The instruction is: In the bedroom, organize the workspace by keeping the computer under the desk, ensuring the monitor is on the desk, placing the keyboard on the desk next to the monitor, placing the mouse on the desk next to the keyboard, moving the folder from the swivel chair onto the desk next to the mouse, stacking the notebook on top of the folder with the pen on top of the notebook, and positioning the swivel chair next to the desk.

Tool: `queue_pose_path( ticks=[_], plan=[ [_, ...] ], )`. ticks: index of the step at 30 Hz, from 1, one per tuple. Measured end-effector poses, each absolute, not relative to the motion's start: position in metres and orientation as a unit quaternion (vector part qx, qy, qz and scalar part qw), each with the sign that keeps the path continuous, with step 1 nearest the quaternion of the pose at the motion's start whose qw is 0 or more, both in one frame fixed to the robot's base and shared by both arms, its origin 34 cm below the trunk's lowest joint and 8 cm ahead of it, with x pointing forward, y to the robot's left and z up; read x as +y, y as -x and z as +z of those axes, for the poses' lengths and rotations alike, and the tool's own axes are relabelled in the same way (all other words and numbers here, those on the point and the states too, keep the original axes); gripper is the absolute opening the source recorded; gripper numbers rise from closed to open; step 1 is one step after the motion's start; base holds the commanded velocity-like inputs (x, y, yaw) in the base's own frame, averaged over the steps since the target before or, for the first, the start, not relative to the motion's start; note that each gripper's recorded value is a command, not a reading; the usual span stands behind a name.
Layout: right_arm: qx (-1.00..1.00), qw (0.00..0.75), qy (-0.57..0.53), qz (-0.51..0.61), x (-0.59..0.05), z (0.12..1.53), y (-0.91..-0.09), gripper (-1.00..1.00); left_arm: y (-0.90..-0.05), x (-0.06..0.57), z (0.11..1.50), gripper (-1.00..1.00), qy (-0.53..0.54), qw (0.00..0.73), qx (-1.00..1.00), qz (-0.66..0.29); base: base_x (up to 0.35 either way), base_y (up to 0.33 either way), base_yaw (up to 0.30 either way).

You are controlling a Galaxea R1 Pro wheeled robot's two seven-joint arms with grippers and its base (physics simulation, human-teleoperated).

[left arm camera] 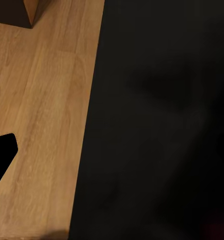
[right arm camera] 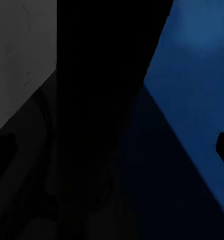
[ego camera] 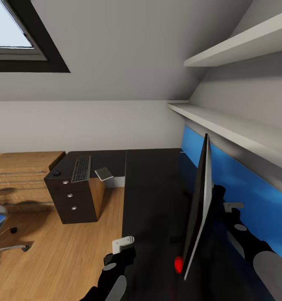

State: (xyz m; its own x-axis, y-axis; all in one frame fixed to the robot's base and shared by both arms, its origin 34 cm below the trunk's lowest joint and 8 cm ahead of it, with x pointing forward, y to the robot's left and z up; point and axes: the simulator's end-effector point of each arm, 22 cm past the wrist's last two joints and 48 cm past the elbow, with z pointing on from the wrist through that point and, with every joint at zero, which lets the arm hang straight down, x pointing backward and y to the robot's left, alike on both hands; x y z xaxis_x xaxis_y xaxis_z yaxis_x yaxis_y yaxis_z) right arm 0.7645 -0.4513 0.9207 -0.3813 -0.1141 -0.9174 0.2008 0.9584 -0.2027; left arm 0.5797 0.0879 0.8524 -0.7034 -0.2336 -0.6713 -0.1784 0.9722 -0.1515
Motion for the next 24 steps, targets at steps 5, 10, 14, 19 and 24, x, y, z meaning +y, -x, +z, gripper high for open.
queue_pose_path(
  ticks=[5, 10, 14, 19, 24],
  plan=[
    [0.819, 0.556, -0.026, -0.142, -0.451, 0.921, -0.765, 1.0, -0.58, 0.088, 0.852, 1.0, 0.112, 0.369, 0.922, -0.037, -0.328, 0.0, 0.0],
    [0.819, 0.556, -0.026, -0.142, -0.451, 0.921, -0.765, 1.0, -0.58, 0.089, 0.853, 1.0, 0.111, 0.369, 0.922, -0.037, -0.333, 0.0, 0.0],
    [0.819, 0.556, -0.026, -0.141, -0.451, 0.921, -0.765, 1.0, -0.58, 0.089, 0.852, 1.0, 0.111, 0.369, 0.922, -0.036, -0.334, 0.0, 0.0],
    [0.816, 0.56, -0.026, -0.141, -0.449, 0.925, -0.767, 1.0, -0.58, 0.089, 0.852, 1.0, 0.111, 0.369, 0.922, -0.036, -0.334, 0.0, 0.0],
    [0.814, 0.567, -0.026, -0.124, -0.434, 0.962, -0.788, 1.0, -0.58, 0.091, 0.851, 1.0, 0.113, 0.368, 0.922, -0.035, -0.334, 0.0, 0.0]
  ],
)
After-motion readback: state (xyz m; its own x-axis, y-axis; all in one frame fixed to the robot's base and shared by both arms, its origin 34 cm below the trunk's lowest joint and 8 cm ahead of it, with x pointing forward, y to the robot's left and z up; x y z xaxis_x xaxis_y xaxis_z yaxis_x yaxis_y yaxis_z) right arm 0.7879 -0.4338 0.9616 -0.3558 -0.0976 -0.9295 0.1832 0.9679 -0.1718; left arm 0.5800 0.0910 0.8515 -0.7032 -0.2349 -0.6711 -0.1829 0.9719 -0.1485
